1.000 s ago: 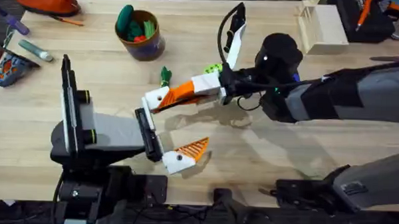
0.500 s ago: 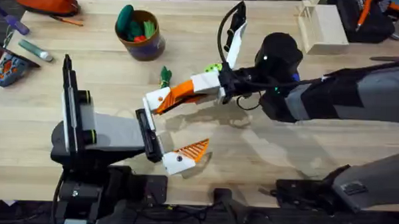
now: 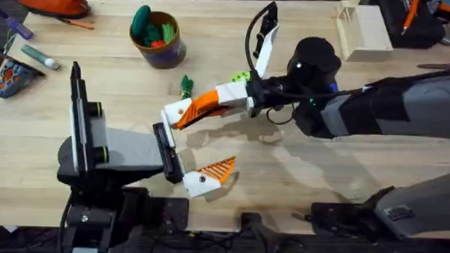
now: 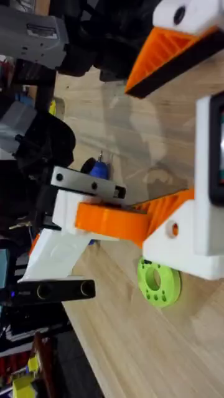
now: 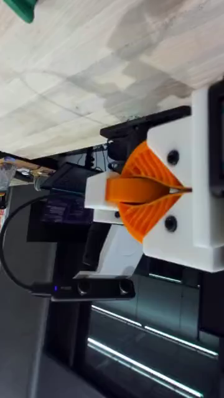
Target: Pick up the gripper from the table and insert it into the empty holder that is missing its gripper. Then pick up a screw, insert it into the mounting hole, and use the screwdriver to tighten it. Finally, clean up the table by picking up the vegetable and placing it into the bucket.
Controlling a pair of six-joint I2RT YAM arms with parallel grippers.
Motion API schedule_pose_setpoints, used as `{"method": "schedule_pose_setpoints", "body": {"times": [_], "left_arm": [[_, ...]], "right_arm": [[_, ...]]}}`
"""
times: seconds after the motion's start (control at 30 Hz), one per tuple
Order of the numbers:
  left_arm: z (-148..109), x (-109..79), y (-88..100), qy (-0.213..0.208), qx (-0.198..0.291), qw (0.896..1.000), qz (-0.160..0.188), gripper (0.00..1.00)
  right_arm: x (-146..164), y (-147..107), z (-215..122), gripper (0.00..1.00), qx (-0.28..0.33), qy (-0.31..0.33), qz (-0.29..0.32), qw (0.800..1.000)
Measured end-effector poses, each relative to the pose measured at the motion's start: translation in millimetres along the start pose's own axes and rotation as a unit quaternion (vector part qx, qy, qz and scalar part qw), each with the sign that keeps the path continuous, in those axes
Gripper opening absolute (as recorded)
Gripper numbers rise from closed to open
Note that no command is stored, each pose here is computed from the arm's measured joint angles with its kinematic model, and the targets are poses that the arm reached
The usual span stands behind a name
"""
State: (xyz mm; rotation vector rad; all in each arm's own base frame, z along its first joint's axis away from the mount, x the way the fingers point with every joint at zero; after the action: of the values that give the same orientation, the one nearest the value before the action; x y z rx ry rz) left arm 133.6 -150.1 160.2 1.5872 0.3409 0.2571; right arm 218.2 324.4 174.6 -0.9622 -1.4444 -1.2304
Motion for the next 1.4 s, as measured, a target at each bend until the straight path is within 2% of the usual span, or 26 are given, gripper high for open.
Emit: {"method": "schedule_pose_setpoints", "body": {"times": [0.83, 1.0, 1.4], "left_arm": [[-0.3, 5.0, 0.1, 0.015, 0.0, 1.0, -0.008, 0.999], [-0.9, 8.7, 0.3, 0.026, 0.0, 1.0, -0.01, 0.999], [-0.6, 4.6, 0.2, 0.014, 0.0, 1.0, -0.01, 0.999]], "right_arm": [[-5.7, 3.2, 5.5, 0.013, -0.033, -0.011, 0.01, 0.999], [-6.1, 3.3, 9.9, 0.013, -0.055, -0.018, 0.009, 0.998], [-4.0, -3.6, 5.4, 0.012, -0.085, -0.027, 0.008, 0.996]]}}
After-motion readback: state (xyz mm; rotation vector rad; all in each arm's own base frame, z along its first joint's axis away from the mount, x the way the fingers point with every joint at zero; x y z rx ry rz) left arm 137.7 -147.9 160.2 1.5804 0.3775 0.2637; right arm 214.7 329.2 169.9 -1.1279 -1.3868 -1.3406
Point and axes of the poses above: each hand's point on the last joint's axis, 136 mm out from that joint toward the fingers, its own z axis out along the fingers, its own x axis along the line the jaws close on, y = z × x, the point moved 1 cm from there along -z, back along the fingers, and after that the axes turned 1 degree about -z, right-handed, at the moved point
